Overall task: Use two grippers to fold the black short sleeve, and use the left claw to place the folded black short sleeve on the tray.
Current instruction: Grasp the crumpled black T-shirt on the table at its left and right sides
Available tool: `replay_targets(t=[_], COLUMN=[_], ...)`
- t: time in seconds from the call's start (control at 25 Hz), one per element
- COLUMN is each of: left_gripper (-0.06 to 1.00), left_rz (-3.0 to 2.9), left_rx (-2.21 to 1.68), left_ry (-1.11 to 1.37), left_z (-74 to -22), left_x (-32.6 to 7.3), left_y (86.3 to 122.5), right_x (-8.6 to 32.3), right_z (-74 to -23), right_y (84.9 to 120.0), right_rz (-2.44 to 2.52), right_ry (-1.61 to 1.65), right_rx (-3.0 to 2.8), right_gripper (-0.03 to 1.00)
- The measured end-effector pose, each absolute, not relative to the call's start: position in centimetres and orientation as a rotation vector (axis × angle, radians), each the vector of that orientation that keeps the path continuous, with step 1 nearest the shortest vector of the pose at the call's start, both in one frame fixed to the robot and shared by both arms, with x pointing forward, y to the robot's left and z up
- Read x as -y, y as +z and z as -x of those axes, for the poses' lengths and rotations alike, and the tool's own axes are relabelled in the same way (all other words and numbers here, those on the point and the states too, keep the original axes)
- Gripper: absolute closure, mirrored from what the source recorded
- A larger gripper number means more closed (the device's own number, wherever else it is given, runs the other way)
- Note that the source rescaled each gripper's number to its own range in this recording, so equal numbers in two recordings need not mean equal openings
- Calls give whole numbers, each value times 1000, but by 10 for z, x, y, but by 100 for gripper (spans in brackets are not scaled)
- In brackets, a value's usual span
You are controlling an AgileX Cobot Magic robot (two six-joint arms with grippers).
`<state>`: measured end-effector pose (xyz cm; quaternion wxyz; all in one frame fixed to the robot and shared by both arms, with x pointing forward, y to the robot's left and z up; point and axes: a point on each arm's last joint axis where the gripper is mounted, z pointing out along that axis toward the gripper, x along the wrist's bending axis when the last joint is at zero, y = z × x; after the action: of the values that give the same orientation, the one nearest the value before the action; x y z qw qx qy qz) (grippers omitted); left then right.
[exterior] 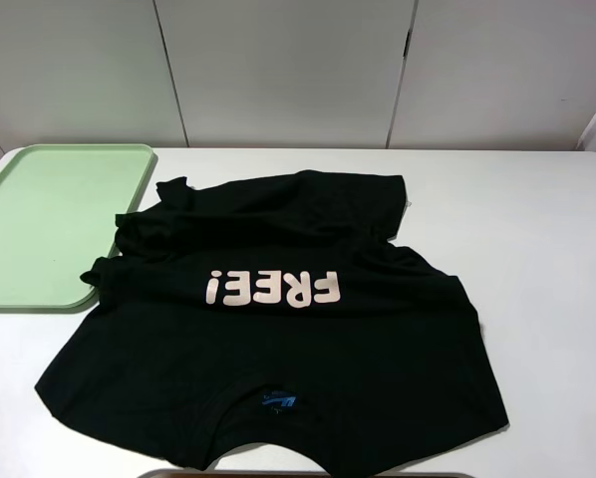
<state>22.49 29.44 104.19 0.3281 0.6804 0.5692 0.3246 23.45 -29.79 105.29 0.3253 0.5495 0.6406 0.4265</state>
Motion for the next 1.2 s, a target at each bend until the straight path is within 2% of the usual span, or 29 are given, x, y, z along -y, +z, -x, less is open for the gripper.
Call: replay_targets(t=[1.2], left_gripper=[-6], left_rz=[-1781], left_rx=[-1490], left_ry=[850], left_z=[-225], left_x=[-294], left_y=[1042], right_x=[298], right_z=[-234], right_y=[1053], right_rz=[-1441], right_ry=[1118], right_rx=[-1679], right_gripper=[-3])
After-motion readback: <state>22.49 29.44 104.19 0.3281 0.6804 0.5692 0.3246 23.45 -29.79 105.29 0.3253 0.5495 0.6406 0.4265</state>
